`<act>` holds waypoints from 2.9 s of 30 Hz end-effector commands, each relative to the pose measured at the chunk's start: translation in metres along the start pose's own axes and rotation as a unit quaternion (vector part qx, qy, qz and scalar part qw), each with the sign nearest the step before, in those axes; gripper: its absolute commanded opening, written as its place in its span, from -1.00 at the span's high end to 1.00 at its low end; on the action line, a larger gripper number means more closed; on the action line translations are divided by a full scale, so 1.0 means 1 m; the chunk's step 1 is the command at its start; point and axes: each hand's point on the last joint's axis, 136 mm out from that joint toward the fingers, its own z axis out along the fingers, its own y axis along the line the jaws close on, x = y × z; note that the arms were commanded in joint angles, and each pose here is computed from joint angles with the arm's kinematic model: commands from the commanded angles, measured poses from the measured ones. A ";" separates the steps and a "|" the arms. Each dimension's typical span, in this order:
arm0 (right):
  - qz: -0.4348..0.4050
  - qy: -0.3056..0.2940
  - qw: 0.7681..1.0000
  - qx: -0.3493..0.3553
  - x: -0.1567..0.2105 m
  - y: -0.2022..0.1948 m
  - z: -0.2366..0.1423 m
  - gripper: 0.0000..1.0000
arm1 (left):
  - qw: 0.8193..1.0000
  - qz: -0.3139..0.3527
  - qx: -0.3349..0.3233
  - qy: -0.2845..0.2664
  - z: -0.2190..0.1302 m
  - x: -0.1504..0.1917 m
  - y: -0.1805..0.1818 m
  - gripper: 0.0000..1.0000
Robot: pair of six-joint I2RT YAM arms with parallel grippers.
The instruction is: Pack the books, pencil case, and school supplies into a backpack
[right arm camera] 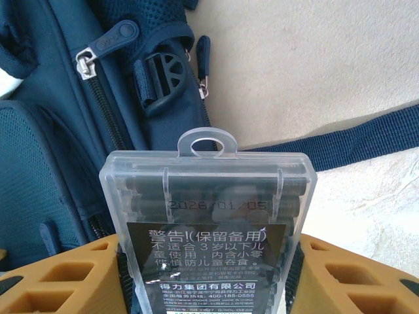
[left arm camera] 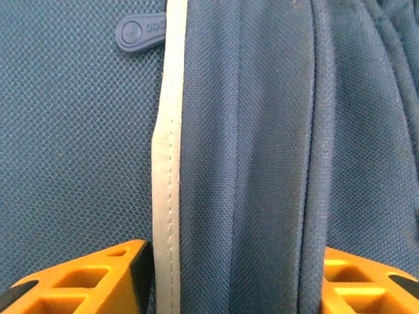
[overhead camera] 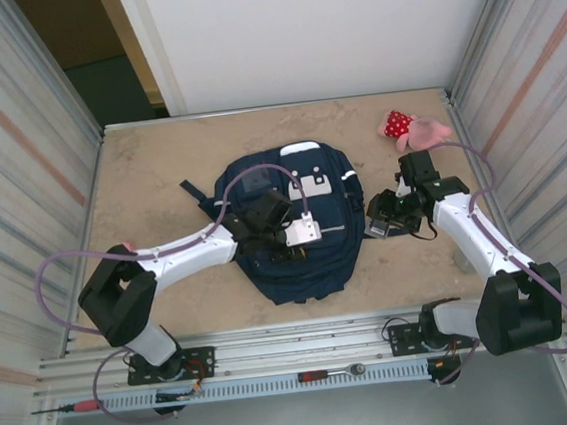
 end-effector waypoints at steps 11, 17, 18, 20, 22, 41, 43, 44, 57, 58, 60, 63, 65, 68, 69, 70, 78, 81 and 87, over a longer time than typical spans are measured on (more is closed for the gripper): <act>0.012 -0.004 1.000 -0.029 0.005 0.014 -0.007 0.15 | 0.991 -0.075 -0.074 -0.083 -0.053 -0.023 0.037 0.80; 0.036 0.010 0.997 -0.072 0.012 0.031 -0.012 0.15 | 0.983 -0.128 -0.083 -0.102 -0.067 -0.039 0.049 0.97; 0.042 0.012 0.996 -0.080 0.014 0.034 -0.012 0.15 | 0.980 -0.144 -0.089 -0.106 -0.071 -0.042 0.053 0.99; 0.059 0.022 0.993 -0.102 0.019 0.042 -0.015 0.14 | 0.972 -0.176 -0.101 -0.119 -0.081 -0.048 0.060 1.00; 0.077 0.029 0.989 -0.124 0.023 0.051 -0.019 0.14 | 0.964 -0.207 -0.106 -0.131 -0.087 -0.053 0.064 1.00; 0.214 0.090 0.946 -0.229 0.090 0.126 -0.017 0.11 | 0.930 -0.311 -0.079 -0.179 -0.099 -0.085 0.078 1.00; 0.217 0.100 0.942 -0.236 0.093 0.137 -0.013 0.10 | 0.928 -0.316 -0.077 -0.182 -0.099 -0.085 0.077 1.00; 0.218 0.102 0.941 -0.239 0.093 0.142 -0.012 0.09 | 0.927 -0.318 -0.075 -0.181 -0.098 -0.085 0.076 1.00; 0.280 0.053 0.934 -0.215 0.058 0.151 0.019 -0.27 | 0.922 -0.310 -0.058 -0.224 -0.115 -0.105 0.061 1.00; 0.283 0.049 0.933 -0.214 0.056 0.150 0.019 -0.32 | 0.922 -0.309 -0.059 -0.224 -0.116 -0.105 0.061 1.00; 0.286 0.045 0.932 -0.216 0.055 0.150 0.019 -0.38 | 0.923 -0.308 -0.062 -0.223 -0.116 -0.104 0.061 1.00; 0.289 0.043 0.931 -0.218 0.056 0.148 0.016 -0.40 | 0.924 -0.306 -0.067 -0.221 -0.115 -0.102 0.062 1.00; 0.292 0.043 0.930 -0.221 0.059 0.145 0.016 -0.32 | 0.924 -0.305 -0.068 -0.219 -0.114 -0.101 0.063 1.00; 0.295 0.040 0.929 -0.220 0.065 0.140 0.017 -0.08 | 0.925 -0.306 -0.068 -0.216 -0.111 -0.100 0.064 1.00; 0.295 0.039 0.929 -0.217 0.068 0.139 0.017 -0.04 | 0.925 -0.305 -0.067 -0.217 -0.111 -0.101 0.063 1.00; 0.294 0.040 0.930 -0.217 0.071 0.139 0.017 0.00 | 0.925 -0.305 -0.068 -0.217 -0.111 -0.101 0.064 1.00; 0.242 0.023 0.946 -0.216 0.080 0.127 -0.002 0.05 | 0.929 -0.303 -0.068 -0.201 -0.102 -0.090 0.063 1.00; 0.207 -0.002 0.952 -0.227 0.077 0.119 -0.023 -0.04 | 0.940 -0.285 -0.049 -0.179 -0.089 -0.078 0.051 0.78; 0.045 -0.070 0.974 -0.213 0.062 0.109 -0.066 -0.14 | 0.934 -0.314 -0.020 -0.169 -0.093 -0.061 0.038 -0.16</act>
